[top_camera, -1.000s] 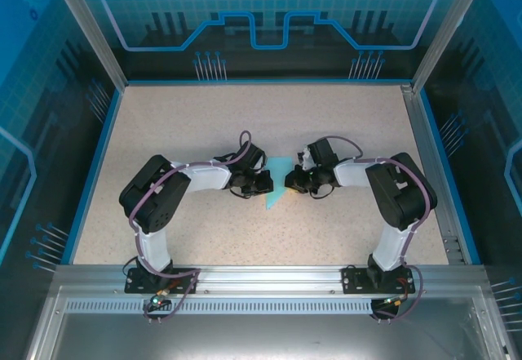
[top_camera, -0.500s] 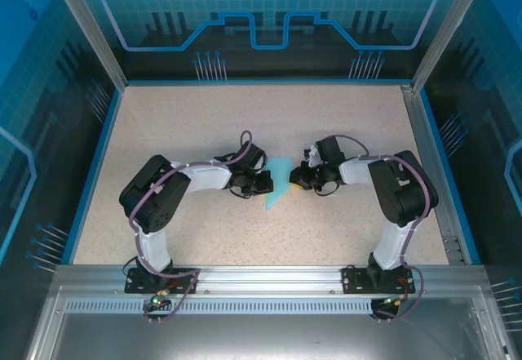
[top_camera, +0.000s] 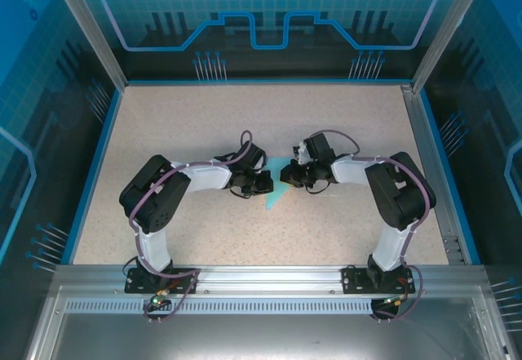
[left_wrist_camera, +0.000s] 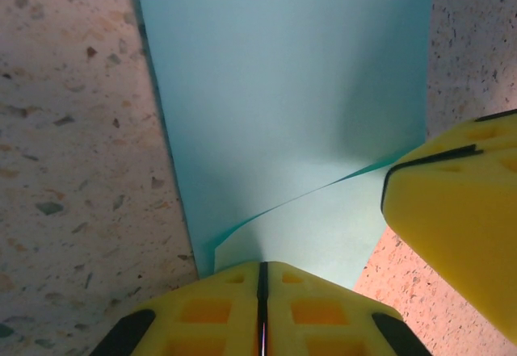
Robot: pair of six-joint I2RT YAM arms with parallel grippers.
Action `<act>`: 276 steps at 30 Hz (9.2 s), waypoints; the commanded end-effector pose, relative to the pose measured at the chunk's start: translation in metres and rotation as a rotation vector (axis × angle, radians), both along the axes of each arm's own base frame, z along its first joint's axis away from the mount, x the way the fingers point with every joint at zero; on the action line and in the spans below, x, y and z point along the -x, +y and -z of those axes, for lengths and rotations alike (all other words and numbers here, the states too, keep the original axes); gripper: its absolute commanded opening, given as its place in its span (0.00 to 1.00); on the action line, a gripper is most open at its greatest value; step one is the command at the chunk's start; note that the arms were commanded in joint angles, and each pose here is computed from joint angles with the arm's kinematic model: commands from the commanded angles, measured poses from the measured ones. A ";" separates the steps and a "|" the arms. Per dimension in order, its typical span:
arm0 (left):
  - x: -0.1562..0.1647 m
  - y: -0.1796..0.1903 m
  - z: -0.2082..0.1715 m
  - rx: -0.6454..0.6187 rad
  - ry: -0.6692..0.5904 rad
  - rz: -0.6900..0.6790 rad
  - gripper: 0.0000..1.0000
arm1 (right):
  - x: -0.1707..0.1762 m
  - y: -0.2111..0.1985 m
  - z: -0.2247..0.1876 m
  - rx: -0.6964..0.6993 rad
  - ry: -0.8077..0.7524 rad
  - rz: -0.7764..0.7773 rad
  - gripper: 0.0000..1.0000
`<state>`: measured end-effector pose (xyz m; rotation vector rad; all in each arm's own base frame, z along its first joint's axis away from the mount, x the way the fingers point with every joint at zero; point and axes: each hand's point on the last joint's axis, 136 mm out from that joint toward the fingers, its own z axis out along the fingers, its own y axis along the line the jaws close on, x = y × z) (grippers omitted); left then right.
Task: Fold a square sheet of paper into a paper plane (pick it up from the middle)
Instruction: Third fold the triangle at the center of the table, then fourth fold the wing at the center of the table.
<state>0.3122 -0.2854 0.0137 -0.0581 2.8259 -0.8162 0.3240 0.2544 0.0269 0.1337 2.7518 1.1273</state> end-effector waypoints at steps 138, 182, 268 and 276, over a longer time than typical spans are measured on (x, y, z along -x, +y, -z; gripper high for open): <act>0.011 0.026 0.015 -0.114 0.105 -0.019 0.15 | 0.003 -0.011 -0.009 -0.044 0.022 0.035 0.27; 0.042 -0.008 -0.015 -0.467 -0.300 0.115 0.47 | 0.001 0.006 -0.033 -0.066 0.017 0.034 0.12; 0.041 0.029 -0.007 0.040 -0.133 -0.017 0.02 | 0.013 0.063 -0.032 -0.102 -0.020 -0.178 0.15; 0.041 0.033 -0.006 0.044 -0.126 -0.025 0.07 | 0.003 0.052 -0.008 -0.035 0.012 -0.117 0.15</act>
